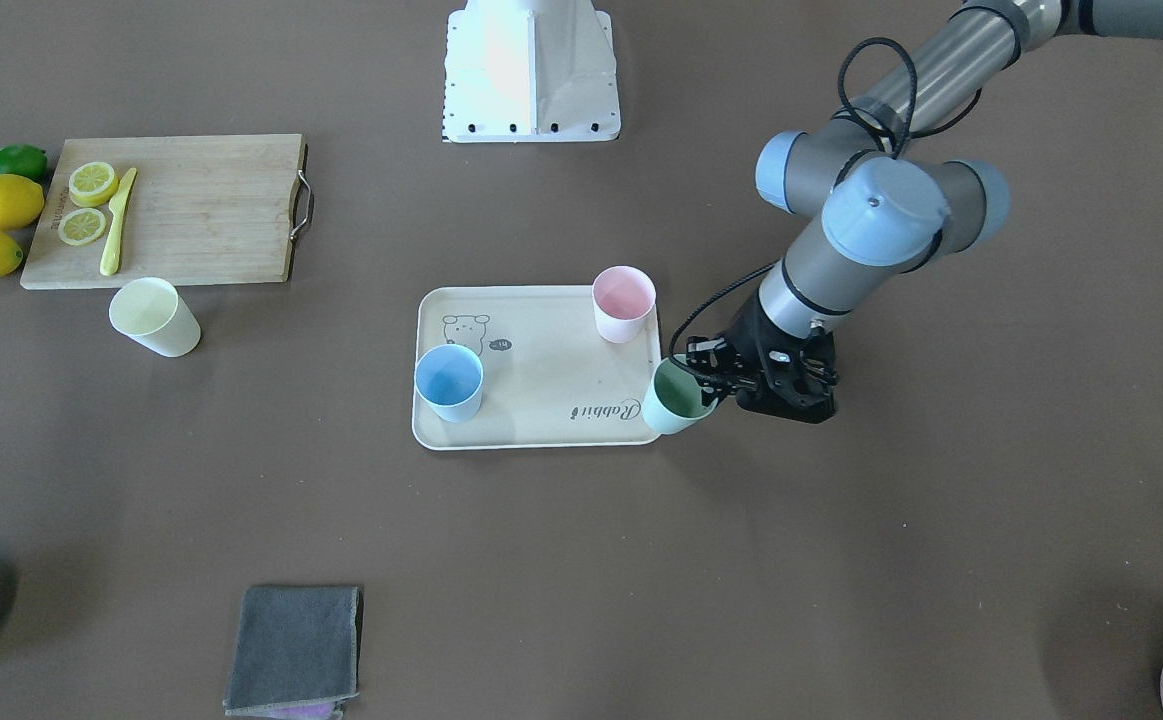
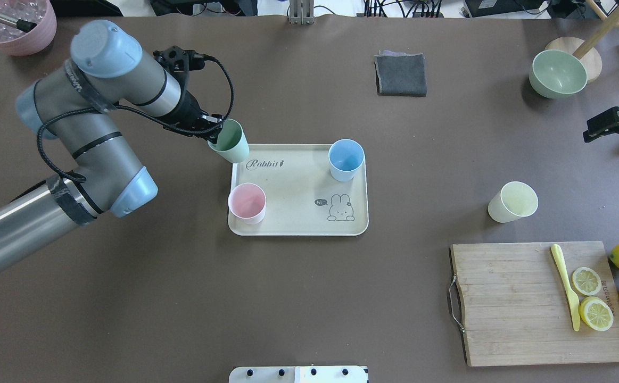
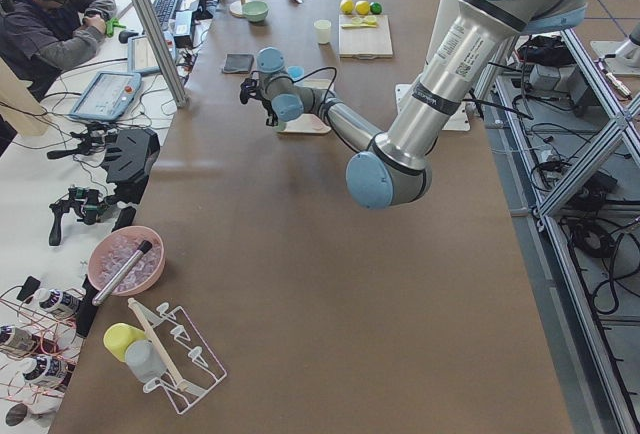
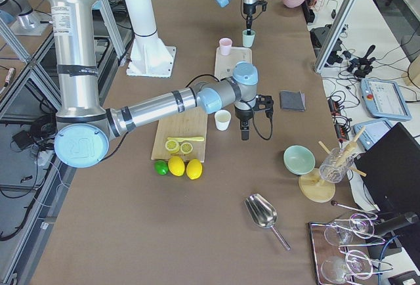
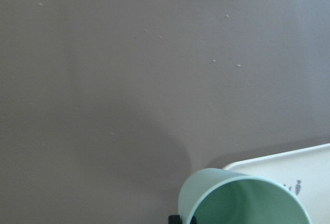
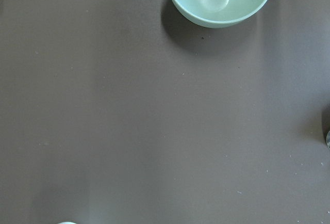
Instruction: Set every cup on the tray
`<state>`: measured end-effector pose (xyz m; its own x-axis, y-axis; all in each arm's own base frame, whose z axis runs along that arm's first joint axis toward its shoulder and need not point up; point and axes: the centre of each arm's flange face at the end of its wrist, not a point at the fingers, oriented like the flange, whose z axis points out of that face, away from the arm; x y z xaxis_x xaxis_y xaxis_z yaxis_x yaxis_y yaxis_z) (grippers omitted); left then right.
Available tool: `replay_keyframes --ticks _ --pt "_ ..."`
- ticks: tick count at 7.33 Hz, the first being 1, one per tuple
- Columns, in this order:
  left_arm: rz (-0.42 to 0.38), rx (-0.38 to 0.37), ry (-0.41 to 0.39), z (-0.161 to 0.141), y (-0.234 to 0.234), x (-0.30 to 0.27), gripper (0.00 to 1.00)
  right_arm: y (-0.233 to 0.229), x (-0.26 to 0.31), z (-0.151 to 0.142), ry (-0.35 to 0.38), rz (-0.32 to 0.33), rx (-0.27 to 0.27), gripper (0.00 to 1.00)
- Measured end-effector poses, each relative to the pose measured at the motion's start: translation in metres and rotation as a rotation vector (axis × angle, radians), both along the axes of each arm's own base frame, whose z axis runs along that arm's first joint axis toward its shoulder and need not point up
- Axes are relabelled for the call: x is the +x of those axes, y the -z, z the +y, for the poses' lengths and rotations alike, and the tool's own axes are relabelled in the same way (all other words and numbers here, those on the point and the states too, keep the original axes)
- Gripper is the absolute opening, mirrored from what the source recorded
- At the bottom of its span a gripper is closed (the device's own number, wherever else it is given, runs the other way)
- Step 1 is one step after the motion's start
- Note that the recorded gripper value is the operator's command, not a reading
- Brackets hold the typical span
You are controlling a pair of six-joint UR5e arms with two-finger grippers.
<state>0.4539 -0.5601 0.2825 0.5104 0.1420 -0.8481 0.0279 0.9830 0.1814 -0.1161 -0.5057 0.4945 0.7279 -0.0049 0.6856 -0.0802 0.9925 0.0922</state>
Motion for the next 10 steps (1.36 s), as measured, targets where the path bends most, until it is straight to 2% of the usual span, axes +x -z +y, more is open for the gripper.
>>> replay_keyframes --ticks 2,3,4,7,9,10 --pt "0.000 -0.007 0.008 0.018 0.011 0.028 0.04 0.000 -0.001 -0.001 -0.006 -0.002 -0.001 0.99" --pt "-0.016 0.004 0.020 0.022 0.009 0.037 0.59 0.002 -0.002 -0.001 -0.004 -0.004 0.003 0.99" --pt "-0.024 0.015 0.028 0.025 0.008 0.040 0.97 0.004 -0.005 -0.002 0.000 -0.008 0.008 0.99" --pt "-0.009 0.035 0.035 0.024 0.035 0.020 0.98 0.010 -0.012 0.000 -0.004 -0.025 0.002 0.97" --pt "-0.032 0.048 0.006 0.002 0.051 -0.051 0.98 0.018 -0.046 0.007 -0.039 -0.052 -0.052 0.97" --pt "-0.051 0.066 -0.006 -0.006 0.044 -0.078 0.98 0.013 -0.065 0.019 -0.044 -0.066 -0.058 0.97"
